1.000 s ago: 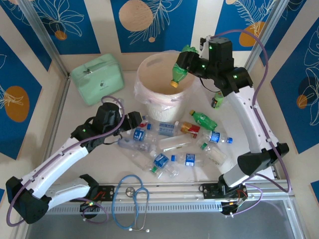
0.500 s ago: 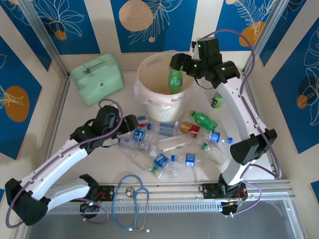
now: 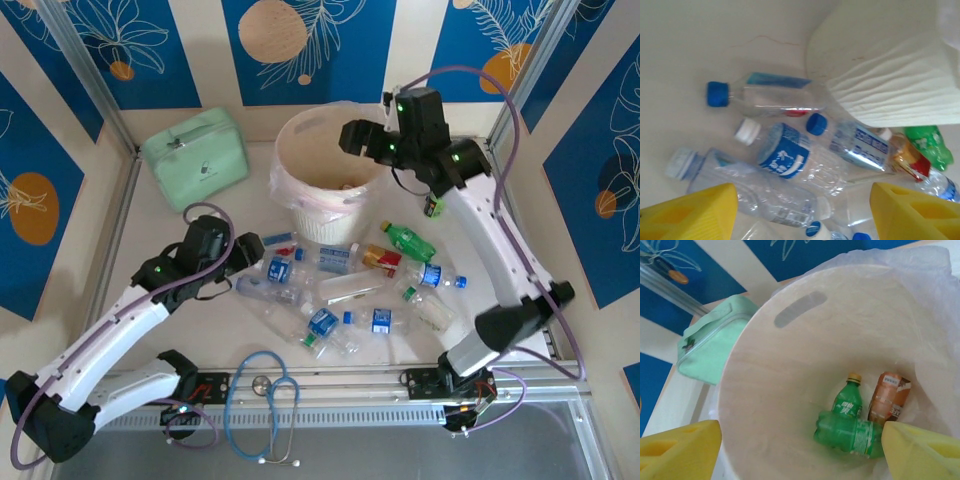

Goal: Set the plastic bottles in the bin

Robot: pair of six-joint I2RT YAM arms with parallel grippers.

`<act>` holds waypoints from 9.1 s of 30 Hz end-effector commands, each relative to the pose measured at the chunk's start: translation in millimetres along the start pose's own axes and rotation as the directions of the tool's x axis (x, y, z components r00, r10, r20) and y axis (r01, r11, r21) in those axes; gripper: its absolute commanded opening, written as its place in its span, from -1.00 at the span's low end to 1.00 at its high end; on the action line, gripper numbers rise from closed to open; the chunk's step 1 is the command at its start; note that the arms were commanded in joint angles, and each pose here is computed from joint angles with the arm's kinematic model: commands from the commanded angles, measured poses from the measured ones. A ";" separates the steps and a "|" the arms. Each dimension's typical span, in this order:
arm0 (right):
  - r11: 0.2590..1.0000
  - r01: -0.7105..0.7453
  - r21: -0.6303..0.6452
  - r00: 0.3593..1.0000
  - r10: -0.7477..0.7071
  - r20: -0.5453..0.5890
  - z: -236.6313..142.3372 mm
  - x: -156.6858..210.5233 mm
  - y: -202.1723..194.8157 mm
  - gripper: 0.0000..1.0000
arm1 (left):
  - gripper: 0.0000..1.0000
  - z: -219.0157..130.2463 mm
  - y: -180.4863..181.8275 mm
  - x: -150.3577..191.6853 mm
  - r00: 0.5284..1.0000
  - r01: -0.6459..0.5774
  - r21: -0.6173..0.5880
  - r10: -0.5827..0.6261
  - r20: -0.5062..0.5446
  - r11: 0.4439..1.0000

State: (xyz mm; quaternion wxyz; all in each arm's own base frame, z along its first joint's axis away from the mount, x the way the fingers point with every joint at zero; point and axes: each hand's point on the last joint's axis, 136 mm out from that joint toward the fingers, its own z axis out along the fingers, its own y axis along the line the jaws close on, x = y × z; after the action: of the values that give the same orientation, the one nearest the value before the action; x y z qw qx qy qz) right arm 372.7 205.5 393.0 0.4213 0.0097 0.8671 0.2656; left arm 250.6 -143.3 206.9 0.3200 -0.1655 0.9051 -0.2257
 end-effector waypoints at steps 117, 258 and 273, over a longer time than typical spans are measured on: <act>0.872 0.059 -0.485 0.877 -0.277 -0.392 -69.7 220.0 78.6 0.37 | 0.08 -53.0 -155.6 -20.2 0.939 0.342 0.506 -0.311 -0.148 0.792; 0.966 0.203 -0.158 0.904 -0.247 -0.349 -62.9 216.8 22.0 0.37 | 0.43 109.2 100.1 99.7 0.849 0.410 -0.537 -0.523 -0.070 0.738; 0.969 0.198 -0.146 0.911 -0.237 -0.337 -63.3 215.3 19.1 0.34 | 0.14 107.9 111.8 107.5 0.866 0.366 -0.557 -0.492 -0.090 0.745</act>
State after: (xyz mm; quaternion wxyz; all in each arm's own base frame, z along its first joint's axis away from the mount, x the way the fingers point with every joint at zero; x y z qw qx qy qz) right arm 182.3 244.5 269.5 0.2729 -0.1649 0.9138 0.2518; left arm 229.9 -135.2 20.7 0.0896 -0.4288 0.8964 -0.0678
